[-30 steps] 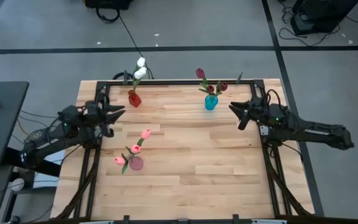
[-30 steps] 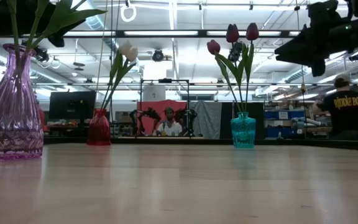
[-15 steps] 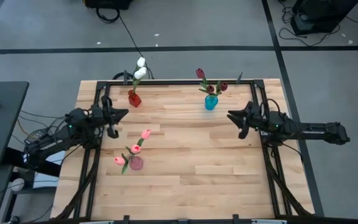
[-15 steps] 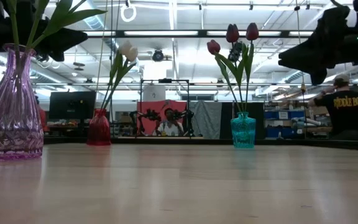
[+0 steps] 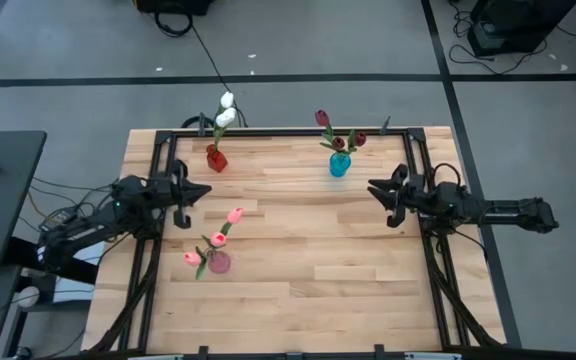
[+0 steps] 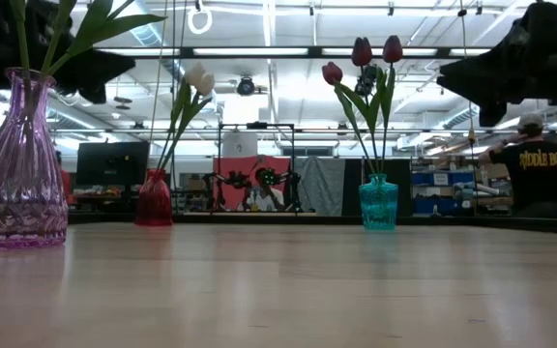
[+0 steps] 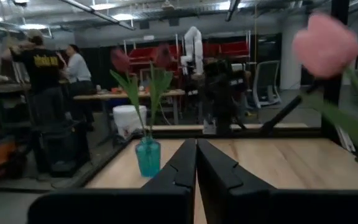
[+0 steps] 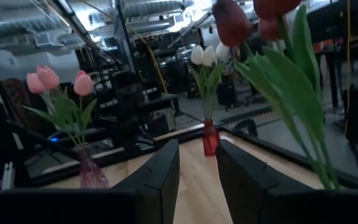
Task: Sort flowers into vase by color
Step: Return to Home Position
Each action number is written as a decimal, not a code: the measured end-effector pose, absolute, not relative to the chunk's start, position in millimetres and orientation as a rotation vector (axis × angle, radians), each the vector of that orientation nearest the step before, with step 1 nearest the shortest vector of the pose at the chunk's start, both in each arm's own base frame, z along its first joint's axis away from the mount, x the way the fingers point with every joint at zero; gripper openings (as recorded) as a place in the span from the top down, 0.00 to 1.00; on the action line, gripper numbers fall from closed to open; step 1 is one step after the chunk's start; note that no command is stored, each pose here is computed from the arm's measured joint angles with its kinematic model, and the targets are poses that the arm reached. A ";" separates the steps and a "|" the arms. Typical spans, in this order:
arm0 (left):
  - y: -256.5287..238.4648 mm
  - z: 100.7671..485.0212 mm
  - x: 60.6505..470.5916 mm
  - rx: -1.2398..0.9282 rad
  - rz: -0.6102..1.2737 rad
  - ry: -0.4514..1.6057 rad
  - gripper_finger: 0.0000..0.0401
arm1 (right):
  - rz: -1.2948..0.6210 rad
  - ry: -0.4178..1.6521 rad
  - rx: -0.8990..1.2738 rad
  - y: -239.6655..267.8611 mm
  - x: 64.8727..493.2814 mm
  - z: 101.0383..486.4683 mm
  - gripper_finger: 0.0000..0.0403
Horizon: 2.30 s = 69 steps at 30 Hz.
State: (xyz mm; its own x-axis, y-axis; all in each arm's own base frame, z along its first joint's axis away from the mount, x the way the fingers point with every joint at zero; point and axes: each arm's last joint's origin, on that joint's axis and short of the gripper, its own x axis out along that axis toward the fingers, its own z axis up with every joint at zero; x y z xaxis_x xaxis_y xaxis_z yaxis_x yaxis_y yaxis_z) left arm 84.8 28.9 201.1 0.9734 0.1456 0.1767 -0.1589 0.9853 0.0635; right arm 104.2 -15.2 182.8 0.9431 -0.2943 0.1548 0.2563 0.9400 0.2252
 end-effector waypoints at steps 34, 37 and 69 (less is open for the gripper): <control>31.1 192.6 87.4 0.083 0.189 -0.273 0.96 | -0.282 -0.168 0.247 -15.2 104.8 180.3 0.70; 31.2 192.7 87.4 0.083 0.189 -0.274 0.96 | -0.282 -0.168 0.247 -15.2 104.8 180.3 0.70; 31.2 192.5 87.4 0.084 0.191 -0.273 0.96 | -0.282 -0.168 0.247 -15.2 104.8 180.4 0.70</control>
State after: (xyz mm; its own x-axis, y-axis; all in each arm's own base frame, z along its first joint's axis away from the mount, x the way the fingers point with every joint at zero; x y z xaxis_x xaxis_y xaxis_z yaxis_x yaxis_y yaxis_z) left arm 87.4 31.2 192.5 0.9451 0.1755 0.2757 -0.1981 0.9786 0.0561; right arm 104.8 -15.2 180.4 0.9467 -0.2950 0.1292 0.2540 0.9306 0.2638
